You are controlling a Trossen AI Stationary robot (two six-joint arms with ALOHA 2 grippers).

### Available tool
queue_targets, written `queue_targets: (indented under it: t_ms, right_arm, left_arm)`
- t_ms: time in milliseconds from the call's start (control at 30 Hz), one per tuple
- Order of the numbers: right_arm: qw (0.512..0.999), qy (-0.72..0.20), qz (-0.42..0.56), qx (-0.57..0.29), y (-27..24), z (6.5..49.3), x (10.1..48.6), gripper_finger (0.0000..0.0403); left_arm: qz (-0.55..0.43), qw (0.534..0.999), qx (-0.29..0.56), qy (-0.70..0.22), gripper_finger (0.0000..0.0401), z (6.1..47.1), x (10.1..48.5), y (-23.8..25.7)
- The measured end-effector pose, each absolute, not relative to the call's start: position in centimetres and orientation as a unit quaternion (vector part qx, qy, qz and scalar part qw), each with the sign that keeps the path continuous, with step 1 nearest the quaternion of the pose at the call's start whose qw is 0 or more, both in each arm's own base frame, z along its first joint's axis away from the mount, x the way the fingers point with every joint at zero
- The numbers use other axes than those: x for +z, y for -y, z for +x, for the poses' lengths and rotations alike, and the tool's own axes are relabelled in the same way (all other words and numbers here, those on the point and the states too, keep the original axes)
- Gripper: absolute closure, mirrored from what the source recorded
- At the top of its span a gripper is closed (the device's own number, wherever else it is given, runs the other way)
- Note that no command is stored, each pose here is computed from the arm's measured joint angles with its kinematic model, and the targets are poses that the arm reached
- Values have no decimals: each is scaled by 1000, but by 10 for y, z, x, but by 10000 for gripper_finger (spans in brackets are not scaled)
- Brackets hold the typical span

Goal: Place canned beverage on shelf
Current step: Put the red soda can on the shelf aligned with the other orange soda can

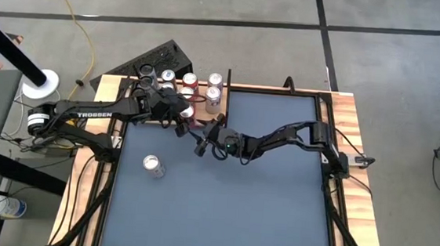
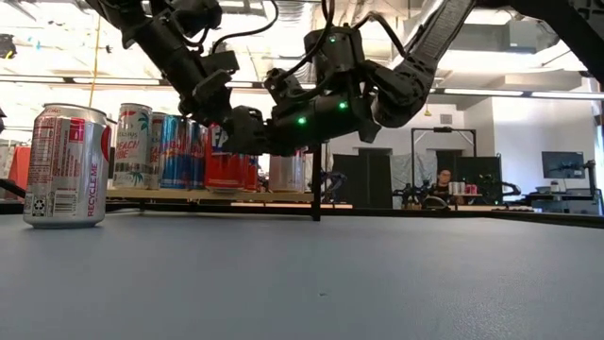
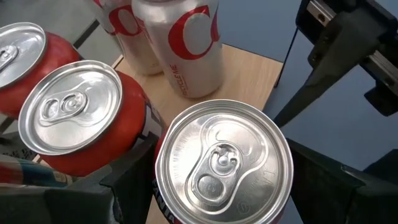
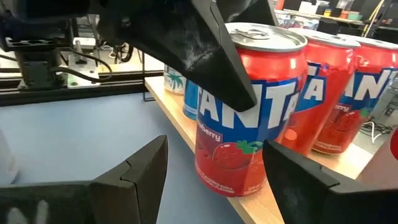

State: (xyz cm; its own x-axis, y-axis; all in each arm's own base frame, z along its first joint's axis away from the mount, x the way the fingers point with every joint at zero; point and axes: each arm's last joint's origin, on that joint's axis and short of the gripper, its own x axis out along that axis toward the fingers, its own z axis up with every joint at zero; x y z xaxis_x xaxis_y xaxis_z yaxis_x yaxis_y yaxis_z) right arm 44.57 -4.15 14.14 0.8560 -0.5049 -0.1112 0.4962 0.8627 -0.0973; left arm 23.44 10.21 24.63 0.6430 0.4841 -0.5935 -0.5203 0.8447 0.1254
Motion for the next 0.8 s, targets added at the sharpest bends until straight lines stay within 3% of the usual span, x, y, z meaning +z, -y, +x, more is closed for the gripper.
queue_targets:
  t_ms: [533, 800]
  right_arm:
    - [963, -47, 11, -267, 54, 445, 143, 133]
    - [957, -94, 29, -272, 57, 455, 147, 46]
  left_arm:
    - [-37, 904, 279, -322, 114, 234, 245, -102]
    - [-36, 904, 279, -324, 114, 234, 245, -102]
